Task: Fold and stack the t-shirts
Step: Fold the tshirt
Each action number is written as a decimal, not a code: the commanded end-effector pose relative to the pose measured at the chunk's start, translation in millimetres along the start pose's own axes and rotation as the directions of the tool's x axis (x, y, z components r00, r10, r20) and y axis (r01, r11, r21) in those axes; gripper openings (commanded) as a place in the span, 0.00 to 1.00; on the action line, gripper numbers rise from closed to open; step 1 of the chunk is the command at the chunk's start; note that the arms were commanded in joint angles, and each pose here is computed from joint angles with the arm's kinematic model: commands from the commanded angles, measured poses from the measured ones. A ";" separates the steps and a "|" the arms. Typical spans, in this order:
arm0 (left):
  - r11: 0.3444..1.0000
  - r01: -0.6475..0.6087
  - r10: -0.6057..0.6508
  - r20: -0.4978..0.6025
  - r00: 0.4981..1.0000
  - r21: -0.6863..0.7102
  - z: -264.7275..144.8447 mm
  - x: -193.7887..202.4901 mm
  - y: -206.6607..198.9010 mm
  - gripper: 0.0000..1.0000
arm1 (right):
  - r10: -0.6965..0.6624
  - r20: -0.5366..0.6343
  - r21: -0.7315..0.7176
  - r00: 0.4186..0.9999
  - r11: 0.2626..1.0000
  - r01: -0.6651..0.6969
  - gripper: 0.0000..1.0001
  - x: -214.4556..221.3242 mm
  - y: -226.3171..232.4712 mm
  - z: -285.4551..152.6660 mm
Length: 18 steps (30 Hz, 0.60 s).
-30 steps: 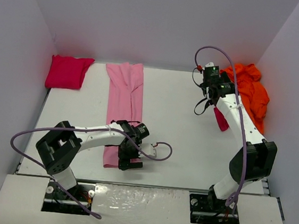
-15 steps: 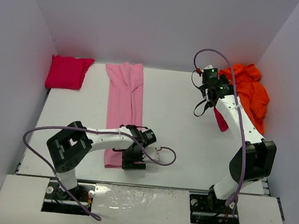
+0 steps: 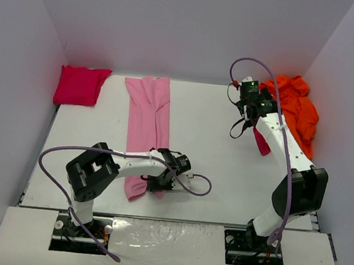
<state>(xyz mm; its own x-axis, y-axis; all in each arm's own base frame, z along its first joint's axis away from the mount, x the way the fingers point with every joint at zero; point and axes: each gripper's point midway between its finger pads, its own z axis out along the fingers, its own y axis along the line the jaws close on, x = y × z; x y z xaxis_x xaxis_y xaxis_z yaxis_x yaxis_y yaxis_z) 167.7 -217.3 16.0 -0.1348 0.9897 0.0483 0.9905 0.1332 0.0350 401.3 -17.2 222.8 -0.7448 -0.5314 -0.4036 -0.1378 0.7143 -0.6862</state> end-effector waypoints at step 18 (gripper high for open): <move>0.945 -0.271 0.264 0.065 0.962 0.180 -81.2 -8.9 -76.7 0.00 | 0.058 0.082 -0.011 0.995 0.998 -0.057 0.62 -24.2 0.4 -10.6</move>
<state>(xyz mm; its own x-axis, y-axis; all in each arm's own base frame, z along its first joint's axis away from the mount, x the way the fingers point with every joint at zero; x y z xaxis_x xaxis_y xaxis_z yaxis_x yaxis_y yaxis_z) 120.8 -251.6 56.9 0.0950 0.9953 0.0208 0.9948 -0.0941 -0.0399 401.7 -6.5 221.8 -0.7274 -0.5389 -0.4248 -0.1557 0.7325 -0.6627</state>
